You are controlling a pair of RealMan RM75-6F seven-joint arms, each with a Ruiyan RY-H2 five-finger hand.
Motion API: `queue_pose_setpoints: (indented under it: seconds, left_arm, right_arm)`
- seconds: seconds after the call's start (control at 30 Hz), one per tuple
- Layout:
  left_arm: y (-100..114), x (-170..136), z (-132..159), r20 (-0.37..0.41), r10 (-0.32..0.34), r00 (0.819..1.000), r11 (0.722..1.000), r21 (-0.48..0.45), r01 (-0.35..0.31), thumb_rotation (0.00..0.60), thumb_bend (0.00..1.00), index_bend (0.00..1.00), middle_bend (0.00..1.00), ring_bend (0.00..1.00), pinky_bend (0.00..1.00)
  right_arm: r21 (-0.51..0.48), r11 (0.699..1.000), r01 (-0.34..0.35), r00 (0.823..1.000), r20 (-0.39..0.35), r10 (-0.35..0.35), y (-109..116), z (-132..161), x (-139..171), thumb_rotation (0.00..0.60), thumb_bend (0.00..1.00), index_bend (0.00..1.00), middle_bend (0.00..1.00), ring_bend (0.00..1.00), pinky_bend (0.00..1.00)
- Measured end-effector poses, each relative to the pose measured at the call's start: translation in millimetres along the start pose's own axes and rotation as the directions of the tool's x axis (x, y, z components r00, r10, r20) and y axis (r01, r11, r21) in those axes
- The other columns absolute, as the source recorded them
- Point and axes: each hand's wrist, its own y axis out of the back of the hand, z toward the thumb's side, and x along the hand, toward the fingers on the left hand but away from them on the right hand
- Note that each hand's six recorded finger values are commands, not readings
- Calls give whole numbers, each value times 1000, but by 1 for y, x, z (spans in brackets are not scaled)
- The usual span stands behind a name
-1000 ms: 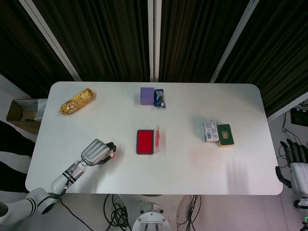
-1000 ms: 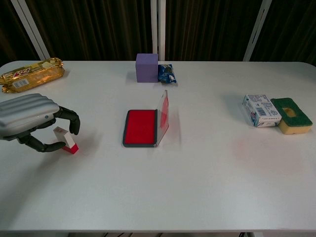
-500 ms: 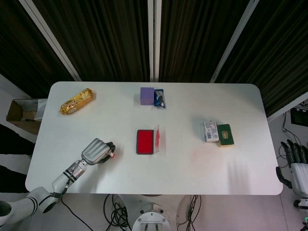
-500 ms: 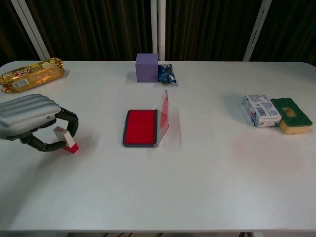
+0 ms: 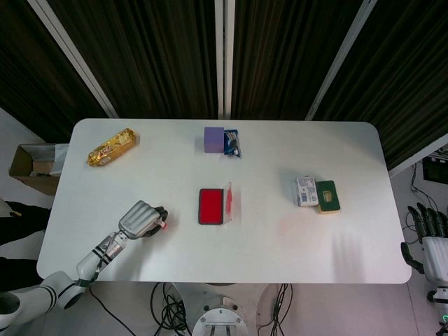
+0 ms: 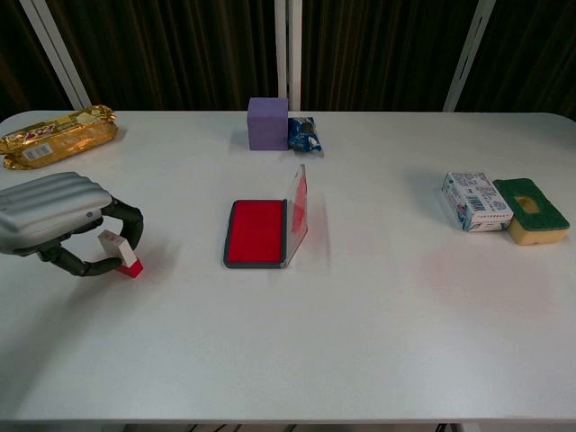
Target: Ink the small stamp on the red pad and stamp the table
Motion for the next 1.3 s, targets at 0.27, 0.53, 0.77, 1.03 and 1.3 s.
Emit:
queue_pose_setpoints:
  seconds: [0.27,0.53,0.77,1.03,1.3]
  left_arm:
    - [3,1,-1,-3,12,1000,1000,-10,-12,600,357,550,541,964,1000]
    - [15,3,-2,0,42,999,998,-39,-42,600,376,566,571,966,1000]
    - [45,23,1,24,89,996,993,-79,-87,600,380,587,592,973,1000]
    - [73,74,31,87,82,993,979,-196,-63,600,399,594,607,980,1000]
    - [74,124,77,158,42,987,971,-238,-3,600,413,595,609,983,1000]
  right_arm:
    - [1,1000,-1,1000,0,1,0,0,1,600,349,0,0,0,0]
    - [2,1000,3,1000,1,-3,1,0,1,600,349,0,0,0,0]
    - [-1,1000,4,1000,-7,-4,1,3,0,600,350,0,0,0,0]
    - [-6,1000,7,1000,-13,-8,2,5,1,600,351,0,0,0,0]
    - [-8,1000,7,1000,-7,-7,3,3,5,600,350,0,0,0,0]
